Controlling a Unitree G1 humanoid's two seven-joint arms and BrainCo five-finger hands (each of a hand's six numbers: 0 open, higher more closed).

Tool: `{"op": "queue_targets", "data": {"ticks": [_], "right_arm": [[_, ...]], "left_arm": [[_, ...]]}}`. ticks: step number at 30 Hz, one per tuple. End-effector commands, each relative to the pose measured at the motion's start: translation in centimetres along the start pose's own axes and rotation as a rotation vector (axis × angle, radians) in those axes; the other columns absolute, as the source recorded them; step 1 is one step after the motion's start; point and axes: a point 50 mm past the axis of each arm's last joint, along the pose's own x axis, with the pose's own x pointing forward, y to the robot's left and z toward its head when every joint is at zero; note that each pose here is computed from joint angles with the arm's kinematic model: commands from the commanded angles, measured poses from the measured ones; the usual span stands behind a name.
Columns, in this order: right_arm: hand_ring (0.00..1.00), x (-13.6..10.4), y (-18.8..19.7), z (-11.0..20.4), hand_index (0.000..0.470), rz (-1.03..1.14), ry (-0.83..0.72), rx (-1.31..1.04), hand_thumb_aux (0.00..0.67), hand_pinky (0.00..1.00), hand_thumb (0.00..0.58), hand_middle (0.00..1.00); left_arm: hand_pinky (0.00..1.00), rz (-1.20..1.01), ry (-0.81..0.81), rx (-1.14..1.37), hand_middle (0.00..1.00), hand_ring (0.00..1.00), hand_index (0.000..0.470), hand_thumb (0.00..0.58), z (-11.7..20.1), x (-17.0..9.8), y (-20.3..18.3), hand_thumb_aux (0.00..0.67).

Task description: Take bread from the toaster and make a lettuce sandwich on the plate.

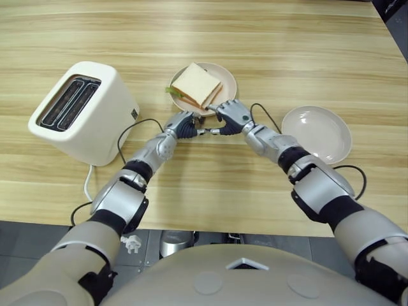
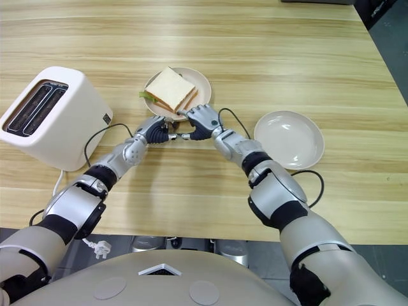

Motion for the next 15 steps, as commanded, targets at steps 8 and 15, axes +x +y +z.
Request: {"op": "queue_targets", "data": {"ticks": [8,15], "right_arm": [[0.0,-9.5,-7.4,4.4,0.0,-0.84,-0.115,0.453,0.0,0.0,0.0,0.0],[0.0,-9.3,-7.4,4.9,0.0,-0.823,-0.125,0.428,0.0,0.0,0.0,0.0]], "left_arm": [[0.0,0.536,-0.42,-0.371,0.0,0.0,0.0,0.0,2.5,-10.1,5.3,0.0],[0.0,0.645,-0.403,-0.537,0.0,0.0,0.0,0.0,1.8,-10.6,5.9,0.0]]}}
